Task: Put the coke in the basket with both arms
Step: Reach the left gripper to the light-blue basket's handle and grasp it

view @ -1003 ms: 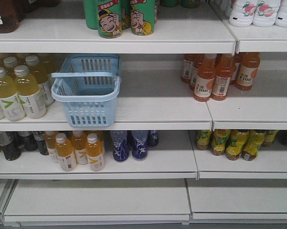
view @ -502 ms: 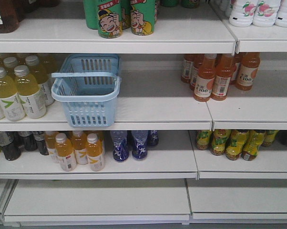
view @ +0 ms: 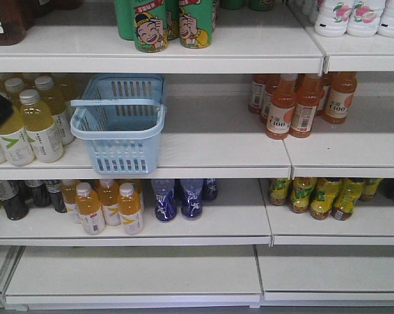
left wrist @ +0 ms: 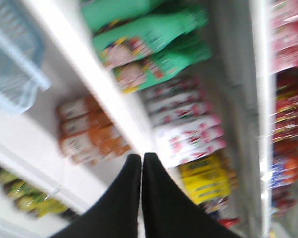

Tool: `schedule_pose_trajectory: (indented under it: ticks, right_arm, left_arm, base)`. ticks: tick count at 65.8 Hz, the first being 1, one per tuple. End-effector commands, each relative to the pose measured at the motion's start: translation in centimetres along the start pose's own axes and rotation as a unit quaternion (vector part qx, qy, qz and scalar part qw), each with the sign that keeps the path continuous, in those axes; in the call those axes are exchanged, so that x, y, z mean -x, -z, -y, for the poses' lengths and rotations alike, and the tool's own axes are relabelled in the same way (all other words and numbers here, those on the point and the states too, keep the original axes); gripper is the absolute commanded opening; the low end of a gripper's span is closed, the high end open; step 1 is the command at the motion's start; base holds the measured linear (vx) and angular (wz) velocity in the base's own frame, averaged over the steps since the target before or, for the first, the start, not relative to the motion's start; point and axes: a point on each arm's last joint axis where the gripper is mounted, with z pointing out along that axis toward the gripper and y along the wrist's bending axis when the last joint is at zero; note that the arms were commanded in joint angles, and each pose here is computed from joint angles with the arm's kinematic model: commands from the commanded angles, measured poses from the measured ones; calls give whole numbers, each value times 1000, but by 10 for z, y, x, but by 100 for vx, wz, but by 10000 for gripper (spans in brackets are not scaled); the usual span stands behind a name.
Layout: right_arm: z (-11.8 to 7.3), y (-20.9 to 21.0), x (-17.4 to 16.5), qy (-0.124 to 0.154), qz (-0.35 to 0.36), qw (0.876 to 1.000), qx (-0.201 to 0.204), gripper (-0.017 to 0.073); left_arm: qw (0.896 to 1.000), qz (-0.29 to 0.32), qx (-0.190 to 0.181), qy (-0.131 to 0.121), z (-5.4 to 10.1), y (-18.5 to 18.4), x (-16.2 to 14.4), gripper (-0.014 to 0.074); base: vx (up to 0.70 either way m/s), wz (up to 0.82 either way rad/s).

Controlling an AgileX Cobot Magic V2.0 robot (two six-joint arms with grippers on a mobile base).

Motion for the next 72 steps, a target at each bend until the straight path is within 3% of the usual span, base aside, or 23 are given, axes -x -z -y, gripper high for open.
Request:
schedule_pose_trajectory:
  ticks: [1, 5, 8, 10, 13, 16, 23, 28, 43, 48, 54, 60, 65, 72]
  right_arm:
    - [0, 1, 5, 9, 40, 999, 0, -2]
    - [0, 1, 5, 9, 40, 999, 0, -2]
    - [0, 1, 5, 9, 40, 999, 0, -2]
    - [0, 1, 5, 9, 40, 999, 0, -2]
    - [0, 1, 5, 9, 40, 999, 0, -2]
    - [0, 1, 5, 9, 40, 999, 0, -2]
    - [0, 1, 5, 9, 40, 999, 0, -2]
    - [0, 1, 5, 9, 40, 999, 0, -2]
    - [0, 1, 5, 9, 40, 999, 0, -2]
    - [0, 1, 5, 9, 40, 999, 0, -2]
    - [0, 1, 5, 9, 40, 999, 0, -2]
    - [0, 1, 5, 9, 40, 999, 0, -2]
    - [0, 1, 5, 9, 40, 999, 0, -2]
    - [0, 1, 5, 9, 40, 999, 0, -2]
  left_arm:
    - [1000, -24, 1, 16, -4, -20, 4, -7]
    - [998, -39, 25, 31, -16, -35, 5, -7]
    - [998, -46, 40, 25, -24, -44, 6, -7]
    - [998, -49, 50, 3, -29, -51, 8, -7]
    - [995, -68, 57, -53, -36, -62, 9, -7]
    - [992, -98, 44, -69, -39, -67, 5, -7]
    - [972, -168, 11, -163, -48, -75, -6, -6]
    - [965, -178, 10, -191, -54, -79, -7, -6]
    - [969, -176, 0, -173, -52, -81, -6, 5]
    - [974, -168, 9, -149, -51, -82, -4, 33]
    - [985, -142, 33, -94, -48, -85, 3, 105]
    - [989, -117, 44, -75, -43, -90, 11, 195]
    - [990, -125, 29, -67, -36, -100, 15, 280]
    - [990, -138, 20, -38, -33, -119, 21, 372]
  base:
    - [0, 0]
    - [0, 0]
    - [0, 0]
    - [0, 0]
    - [0, 0]
    - [0, 0]
    - [0, 0]
    - [0, 0]
    - [0, 0]
    - [0, 0]
    - [0, 0]
    - [0, 0]
    - [0, 0]
    - [0, 0]
